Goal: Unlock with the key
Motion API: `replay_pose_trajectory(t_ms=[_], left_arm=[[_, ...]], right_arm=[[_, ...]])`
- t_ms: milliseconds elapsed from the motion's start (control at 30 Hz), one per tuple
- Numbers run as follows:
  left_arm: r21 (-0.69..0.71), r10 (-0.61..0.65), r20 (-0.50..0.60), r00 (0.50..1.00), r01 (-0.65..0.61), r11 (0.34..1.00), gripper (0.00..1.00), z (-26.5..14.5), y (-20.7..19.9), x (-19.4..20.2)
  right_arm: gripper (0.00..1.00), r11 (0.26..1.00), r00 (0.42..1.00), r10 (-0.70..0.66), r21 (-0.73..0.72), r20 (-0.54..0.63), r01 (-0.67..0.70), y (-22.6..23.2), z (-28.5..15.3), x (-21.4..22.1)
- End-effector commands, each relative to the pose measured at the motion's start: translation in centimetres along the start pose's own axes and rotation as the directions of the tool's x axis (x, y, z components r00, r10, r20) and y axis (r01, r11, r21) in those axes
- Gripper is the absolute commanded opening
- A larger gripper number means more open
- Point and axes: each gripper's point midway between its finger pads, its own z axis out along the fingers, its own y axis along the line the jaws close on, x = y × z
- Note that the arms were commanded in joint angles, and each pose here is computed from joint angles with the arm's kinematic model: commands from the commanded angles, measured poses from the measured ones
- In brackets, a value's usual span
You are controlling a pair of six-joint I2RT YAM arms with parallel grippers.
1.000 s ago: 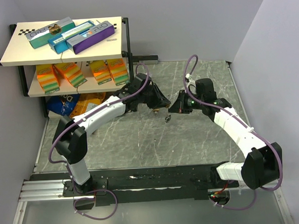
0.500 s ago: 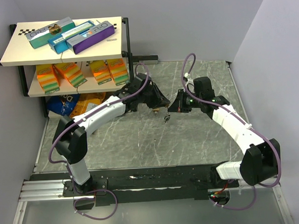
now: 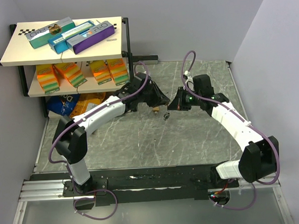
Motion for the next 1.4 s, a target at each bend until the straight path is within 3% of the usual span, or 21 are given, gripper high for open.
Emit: replay_pose_trajectory(t_ms=[0, 600, 1100, 1367], left_arm=[[0.116, 0.025, -0.001, 1.000, -0.025, 0.993, 0.01, -2.4, -3.6, 0.2], [0.134, 0.047, 0.004, 0.999, -0.047, 0.990, 0.01, -2.7, -4.1, 0.5], [0.126, 0.068, 0.022, 0.997, -0.071, 0.989, 0.01, -2.6, -5.2, 0.3], [0.144, 0.067, 0.013, 0.998, -0.068, 0.987, 0.01, -2.5, -6.0, 0.5]], right_arm=[[0.00, 0.999, 0.991, -0.042, 0.018, 0.129, 0.040, 0.5, -0.4, -4.0], [0.00, 0.998, 0.968, -0.056, -0.020, 0.244, 0.063, 1.5, -0.7, -8.1], [0.00, 0.995, 0.914, -0.054, -0.059, 0.402, 0.085, 3.4, -1.6, -12.3], [0.00, 0.997, 0.904, -0.061, -0.026, 0.424, 0.079, 2.1, -1.0, -12.4]])
